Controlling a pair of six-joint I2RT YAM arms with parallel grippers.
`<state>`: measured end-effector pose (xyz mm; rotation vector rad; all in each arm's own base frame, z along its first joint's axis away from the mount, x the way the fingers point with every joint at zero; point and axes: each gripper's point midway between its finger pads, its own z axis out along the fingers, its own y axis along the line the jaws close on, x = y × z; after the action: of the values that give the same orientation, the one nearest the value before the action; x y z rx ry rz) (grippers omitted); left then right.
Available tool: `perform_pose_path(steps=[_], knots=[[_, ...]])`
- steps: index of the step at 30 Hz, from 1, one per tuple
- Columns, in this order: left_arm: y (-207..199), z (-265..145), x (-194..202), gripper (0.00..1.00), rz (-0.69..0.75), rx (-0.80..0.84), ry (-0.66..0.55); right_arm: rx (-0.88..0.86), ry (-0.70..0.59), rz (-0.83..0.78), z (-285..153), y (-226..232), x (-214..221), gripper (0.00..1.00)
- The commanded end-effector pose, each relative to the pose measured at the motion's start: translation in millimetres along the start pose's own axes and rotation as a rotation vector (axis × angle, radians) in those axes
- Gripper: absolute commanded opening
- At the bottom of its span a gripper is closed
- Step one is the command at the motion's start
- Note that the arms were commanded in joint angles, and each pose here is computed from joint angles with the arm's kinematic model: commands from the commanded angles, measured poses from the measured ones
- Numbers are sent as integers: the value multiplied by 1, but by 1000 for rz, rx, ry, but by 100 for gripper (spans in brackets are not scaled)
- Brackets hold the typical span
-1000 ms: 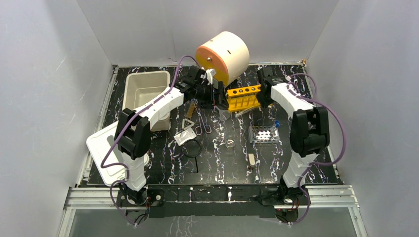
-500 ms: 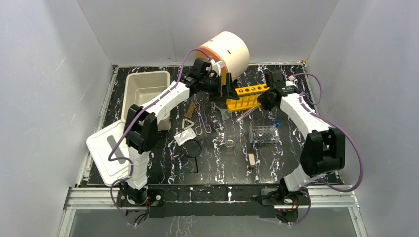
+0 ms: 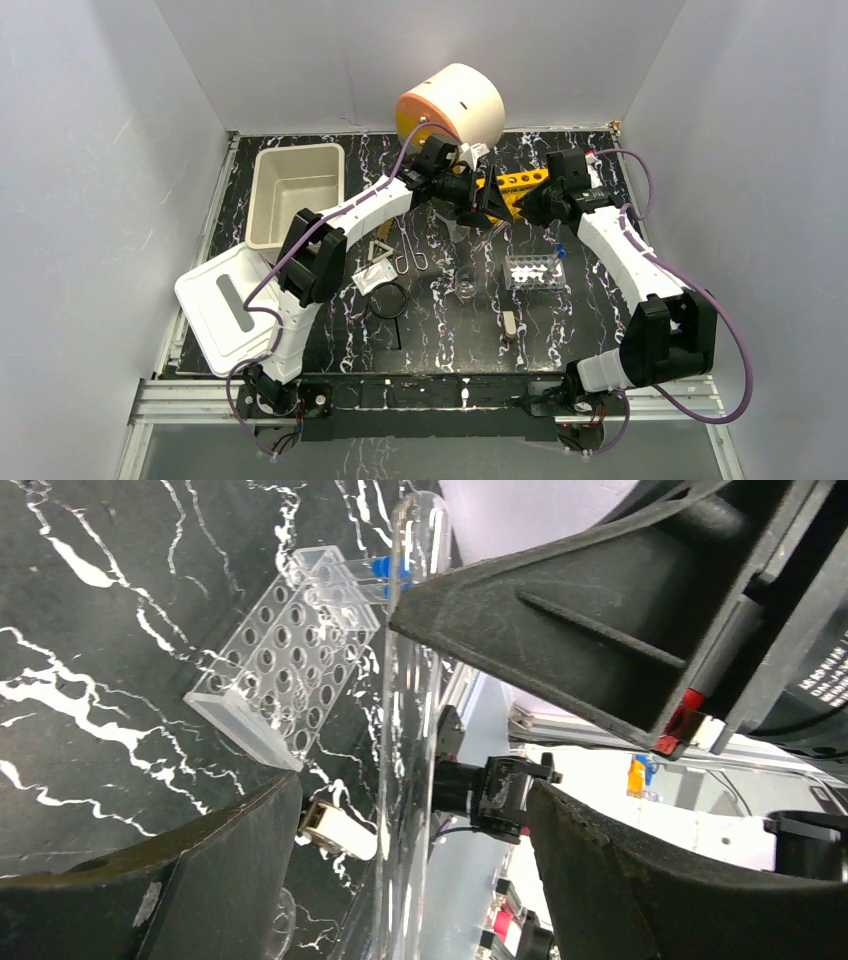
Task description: Organize the chemistry lab equipment
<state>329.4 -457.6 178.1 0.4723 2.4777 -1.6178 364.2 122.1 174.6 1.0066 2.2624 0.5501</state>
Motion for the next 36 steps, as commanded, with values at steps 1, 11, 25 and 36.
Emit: perform_pose_path(steps=[1, 11, 25, 36], knots=[[-38, -15, -3, 80, 0, 120, 6, -124, -20, -18, -10, 25, -8, 25], [-26, -9, 2, 50, -26, 95, 17, -238, 21, -55, -11, 44, 0, 26], [-34, -30, -12, 16, 91, -13, -81, -408, 65, -205, -21, 76, 6, 51], [-47, -96, -49, 17, 160, -147, -341, -697, 104, -423, -56, 119, 17, 82]])
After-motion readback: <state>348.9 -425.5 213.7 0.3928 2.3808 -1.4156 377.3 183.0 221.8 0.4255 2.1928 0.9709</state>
